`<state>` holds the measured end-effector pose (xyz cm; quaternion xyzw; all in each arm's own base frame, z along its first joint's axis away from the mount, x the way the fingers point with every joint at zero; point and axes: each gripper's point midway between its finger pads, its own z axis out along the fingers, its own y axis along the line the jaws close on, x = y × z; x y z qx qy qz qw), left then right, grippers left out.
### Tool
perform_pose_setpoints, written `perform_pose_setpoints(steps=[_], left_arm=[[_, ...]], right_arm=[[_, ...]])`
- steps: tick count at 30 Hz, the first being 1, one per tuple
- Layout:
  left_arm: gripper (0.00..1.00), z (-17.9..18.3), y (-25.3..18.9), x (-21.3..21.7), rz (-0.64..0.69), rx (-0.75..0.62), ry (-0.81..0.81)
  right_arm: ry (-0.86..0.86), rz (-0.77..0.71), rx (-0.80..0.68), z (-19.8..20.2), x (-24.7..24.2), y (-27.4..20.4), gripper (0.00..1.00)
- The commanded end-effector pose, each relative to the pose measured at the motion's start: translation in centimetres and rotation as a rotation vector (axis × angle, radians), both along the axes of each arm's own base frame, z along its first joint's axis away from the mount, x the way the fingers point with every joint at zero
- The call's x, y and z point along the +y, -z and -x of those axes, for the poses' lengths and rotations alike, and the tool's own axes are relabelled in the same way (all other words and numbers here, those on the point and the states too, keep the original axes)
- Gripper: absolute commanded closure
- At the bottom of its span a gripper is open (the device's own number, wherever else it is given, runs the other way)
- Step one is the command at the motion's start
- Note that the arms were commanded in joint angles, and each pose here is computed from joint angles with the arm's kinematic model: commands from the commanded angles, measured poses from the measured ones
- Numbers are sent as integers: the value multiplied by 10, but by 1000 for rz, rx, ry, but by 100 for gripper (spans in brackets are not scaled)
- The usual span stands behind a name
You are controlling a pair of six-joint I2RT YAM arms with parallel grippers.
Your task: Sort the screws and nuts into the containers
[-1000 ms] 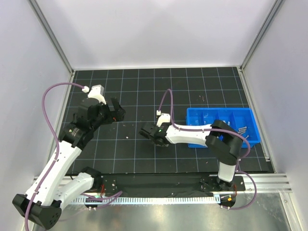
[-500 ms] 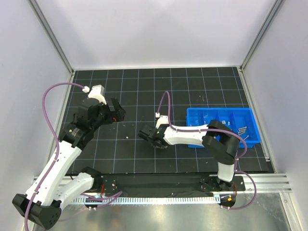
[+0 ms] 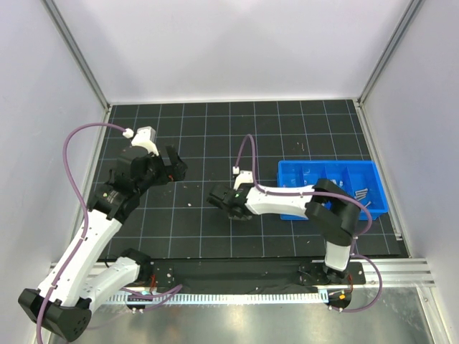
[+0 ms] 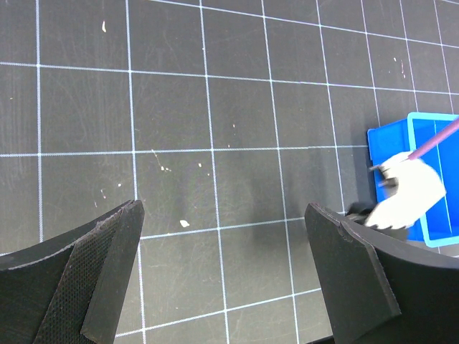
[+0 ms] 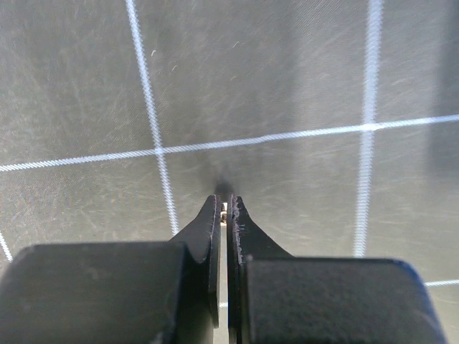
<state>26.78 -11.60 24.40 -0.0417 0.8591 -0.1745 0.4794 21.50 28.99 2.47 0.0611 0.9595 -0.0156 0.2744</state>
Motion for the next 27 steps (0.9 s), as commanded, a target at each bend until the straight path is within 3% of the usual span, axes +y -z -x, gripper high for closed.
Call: perform_pose_setpoints(steps=[1,7,12,21,23,27], left_arm=[[0,-4,-11,-2,15,-40,-3],[0,-5,-8,-4,14,-27,5],[0,-6,-5,-4,4,-20,5],[0,-11,-2,5,-35,-25,-32],[0,-12,-1,9,-50,-22,-49],[0,-12,1,10,-56,-20,-57]], right_arm=[[10,-43,-130,-33,-18,-69,99],[106,-32,-247,-88,-109,-141,99],[231,11,-242,-96,-184,-140,99],[206,46,-135,-92,-195,-102,96],[206,56,-114,-91,-195,-97,90],[171,27,-158,-94,-191,-121,45]])
